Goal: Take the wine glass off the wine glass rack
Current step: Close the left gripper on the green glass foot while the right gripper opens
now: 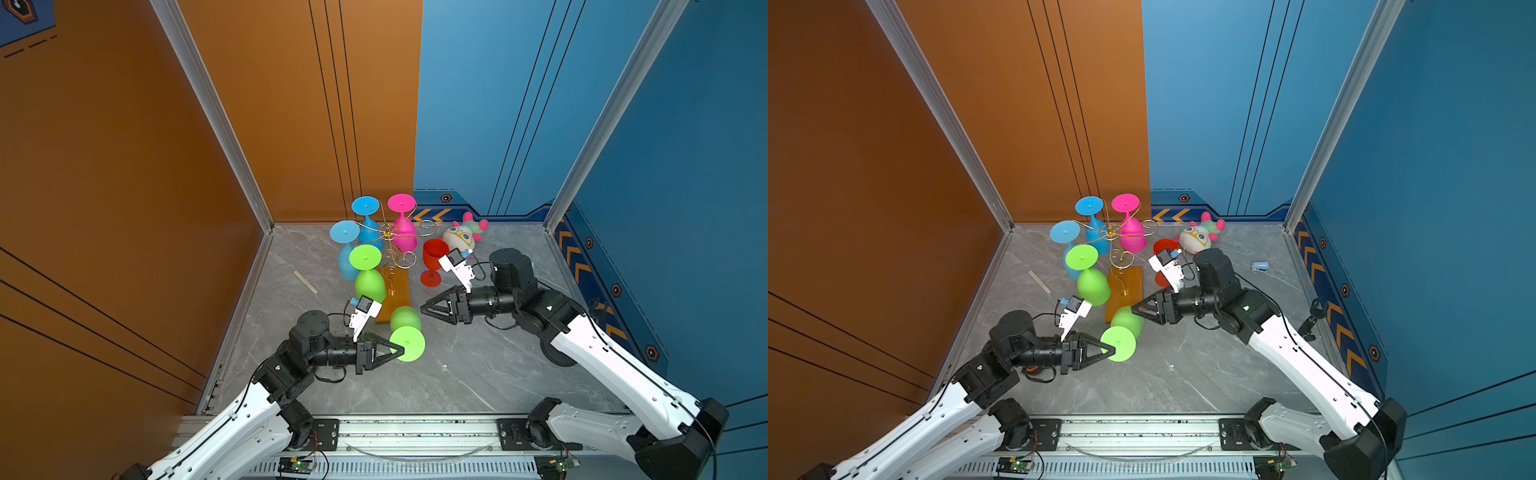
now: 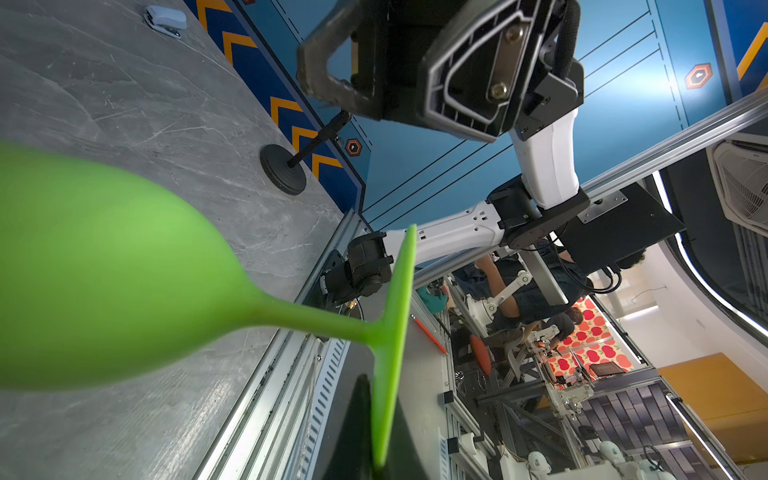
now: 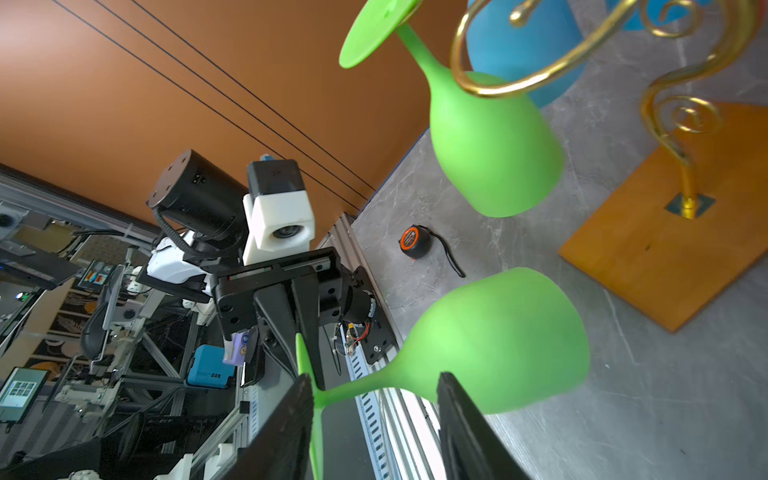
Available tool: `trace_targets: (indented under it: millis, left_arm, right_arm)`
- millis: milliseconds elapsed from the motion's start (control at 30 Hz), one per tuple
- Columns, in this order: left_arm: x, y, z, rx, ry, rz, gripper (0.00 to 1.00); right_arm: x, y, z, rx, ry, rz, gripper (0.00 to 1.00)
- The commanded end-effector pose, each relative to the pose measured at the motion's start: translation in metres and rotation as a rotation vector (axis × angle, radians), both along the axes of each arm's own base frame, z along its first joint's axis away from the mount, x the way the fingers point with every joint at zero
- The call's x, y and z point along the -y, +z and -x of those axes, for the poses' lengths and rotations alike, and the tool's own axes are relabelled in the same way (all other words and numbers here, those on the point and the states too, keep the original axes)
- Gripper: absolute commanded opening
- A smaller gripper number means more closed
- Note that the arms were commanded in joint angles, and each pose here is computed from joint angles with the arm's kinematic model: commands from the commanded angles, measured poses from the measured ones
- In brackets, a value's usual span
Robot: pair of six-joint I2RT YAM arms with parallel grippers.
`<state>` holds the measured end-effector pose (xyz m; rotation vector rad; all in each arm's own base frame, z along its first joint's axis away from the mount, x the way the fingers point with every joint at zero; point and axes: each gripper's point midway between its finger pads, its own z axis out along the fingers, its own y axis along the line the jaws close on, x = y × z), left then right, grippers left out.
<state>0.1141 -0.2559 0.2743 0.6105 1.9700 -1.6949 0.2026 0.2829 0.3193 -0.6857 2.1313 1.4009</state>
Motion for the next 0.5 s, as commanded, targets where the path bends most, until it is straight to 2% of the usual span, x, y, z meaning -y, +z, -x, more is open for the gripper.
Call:
trace_targets:
  millis: [0,200,300,467]
  left_arm:
    - [0.000,-0.008,0.004,0.119,-0.012,-0.039,0.00]
    - [0.002,-0.020,0.014,0.298,-0.017,-0.104,0.00]
    - [0.003,-0.035,0.019,0.364,-0.033,-0.206,0.00]
    - [0.007,-0.055,0.030,0.462,-0.126,-0.368,0.00]
  right_arm:
    - [0.019,-0.006,-0.016,-0.049,-0.101,0.056,0.55]
    - [0.044,-0.036,-0.043,-0.158,-0.243,0.142,0.61]
    - [0.049,-0.044,-0.050,-0.190,-0.276,0.159,0.67]
    - [0.055,-0.049,-0.058,-0.226,-0.309,0.165,0.68]
